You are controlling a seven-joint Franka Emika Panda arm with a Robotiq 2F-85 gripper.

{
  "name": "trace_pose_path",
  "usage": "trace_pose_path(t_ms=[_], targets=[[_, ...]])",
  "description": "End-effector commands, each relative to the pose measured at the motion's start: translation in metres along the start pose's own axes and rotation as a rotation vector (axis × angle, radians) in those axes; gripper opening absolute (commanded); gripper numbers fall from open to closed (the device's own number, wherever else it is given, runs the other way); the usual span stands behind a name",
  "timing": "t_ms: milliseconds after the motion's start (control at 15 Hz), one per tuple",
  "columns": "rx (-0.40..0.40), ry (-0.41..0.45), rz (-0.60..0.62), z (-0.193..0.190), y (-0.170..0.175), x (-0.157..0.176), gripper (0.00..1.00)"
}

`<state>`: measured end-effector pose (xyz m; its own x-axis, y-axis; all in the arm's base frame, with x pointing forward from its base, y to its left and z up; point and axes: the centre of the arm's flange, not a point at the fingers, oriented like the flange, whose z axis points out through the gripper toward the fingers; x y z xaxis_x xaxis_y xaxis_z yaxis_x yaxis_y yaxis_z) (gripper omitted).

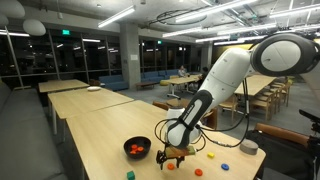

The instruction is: Pick up the orange objects from the table and put them in the bowl

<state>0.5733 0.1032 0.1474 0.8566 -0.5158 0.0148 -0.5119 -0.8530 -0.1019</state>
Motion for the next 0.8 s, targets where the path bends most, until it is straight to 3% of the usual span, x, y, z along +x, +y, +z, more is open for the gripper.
trace_pose_path(t_ms=[0, 733], targets=[[-0.012, 0.015, 0.005, -0.0089, 0.0079, 0.0064, 1.00], [-0.113, -0.042, -0.025, -0.0036, 0.0088, 0.0131, 1.00]])
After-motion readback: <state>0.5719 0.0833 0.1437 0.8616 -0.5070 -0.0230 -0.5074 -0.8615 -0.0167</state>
